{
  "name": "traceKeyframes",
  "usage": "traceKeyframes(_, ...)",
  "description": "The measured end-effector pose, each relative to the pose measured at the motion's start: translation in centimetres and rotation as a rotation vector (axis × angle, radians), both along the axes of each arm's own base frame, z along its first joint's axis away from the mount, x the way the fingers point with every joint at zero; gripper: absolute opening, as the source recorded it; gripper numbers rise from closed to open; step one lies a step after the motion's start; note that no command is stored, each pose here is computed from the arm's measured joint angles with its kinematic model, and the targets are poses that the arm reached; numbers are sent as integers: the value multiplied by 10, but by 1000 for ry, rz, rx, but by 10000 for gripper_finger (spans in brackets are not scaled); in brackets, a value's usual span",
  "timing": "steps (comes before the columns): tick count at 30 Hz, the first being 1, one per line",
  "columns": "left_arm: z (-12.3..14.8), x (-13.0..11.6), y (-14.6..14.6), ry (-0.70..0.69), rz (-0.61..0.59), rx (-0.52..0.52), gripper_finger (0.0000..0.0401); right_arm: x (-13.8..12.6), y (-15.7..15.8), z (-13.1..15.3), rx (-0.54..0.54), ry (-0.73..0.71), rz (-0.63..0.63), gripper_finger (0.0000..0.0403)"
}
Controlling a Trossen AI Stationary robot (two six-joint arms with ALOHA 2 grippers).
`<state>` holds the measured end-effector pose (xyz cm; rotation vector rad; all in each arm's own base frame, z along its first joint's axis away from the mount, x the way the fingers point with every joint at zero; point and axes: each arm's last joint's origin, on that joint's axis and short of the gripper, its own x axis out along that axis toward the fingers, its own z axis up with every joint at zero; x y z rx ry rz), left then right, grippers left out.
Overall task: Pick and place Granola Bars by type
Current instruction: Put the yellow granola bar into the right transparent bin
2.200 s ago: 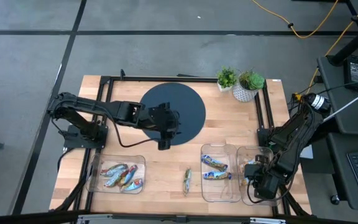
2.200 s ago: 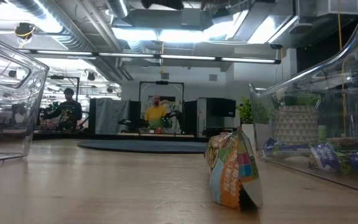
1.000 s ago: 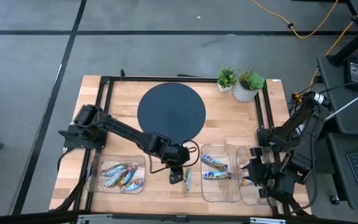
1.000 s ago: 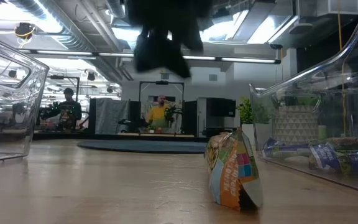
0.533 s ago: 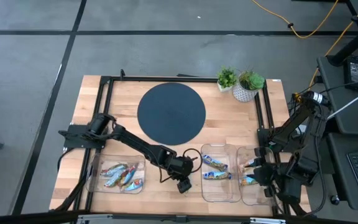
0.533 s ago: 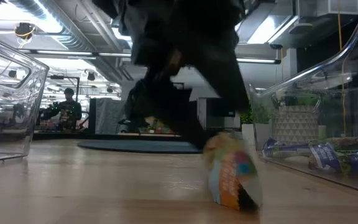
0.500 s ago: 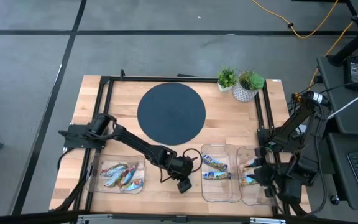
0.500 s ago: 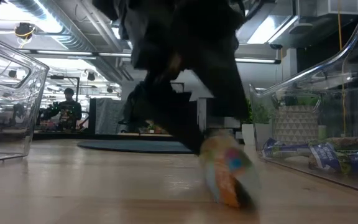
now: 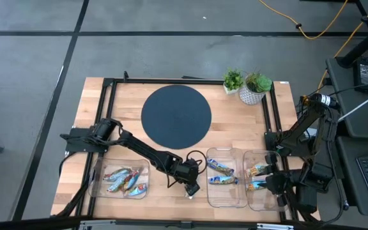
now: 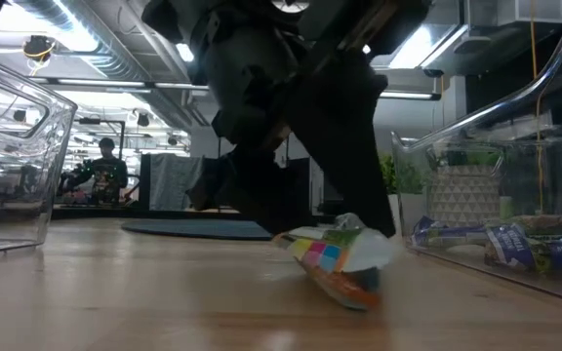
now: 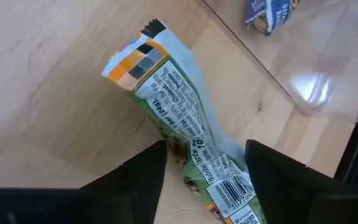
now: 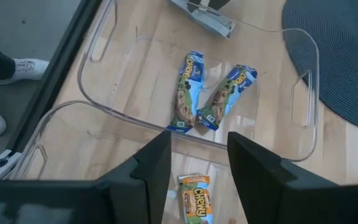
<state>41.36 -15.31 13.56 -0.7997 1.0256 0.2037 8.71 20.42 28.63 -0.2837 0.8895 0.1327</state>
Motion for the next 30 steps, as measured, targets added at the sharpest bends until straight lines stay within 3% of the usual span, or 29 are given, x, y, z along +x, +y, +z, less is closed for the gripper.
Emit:
traceKeyframes(5,-2,-2,2,31,19,7,154,0,0,0,0,-2,0,159)
traceKeyframes(13,-3,-3,3,47,18,-1,17,1,-1,1,-17,-41,-10,159)
traceKeyframes(19,8,-3,2,35,-18,-3,15,1,-2,1,-36,-46,-11,159)
traceKeyframes(24,35,2,0,-40,-59,-2,4,1,-6,1,-74,-85,-43,159)
traceKeyframes(30,74,-5,4,-84,-67,72,3,2,-9,1,-111,-109,-55,159)
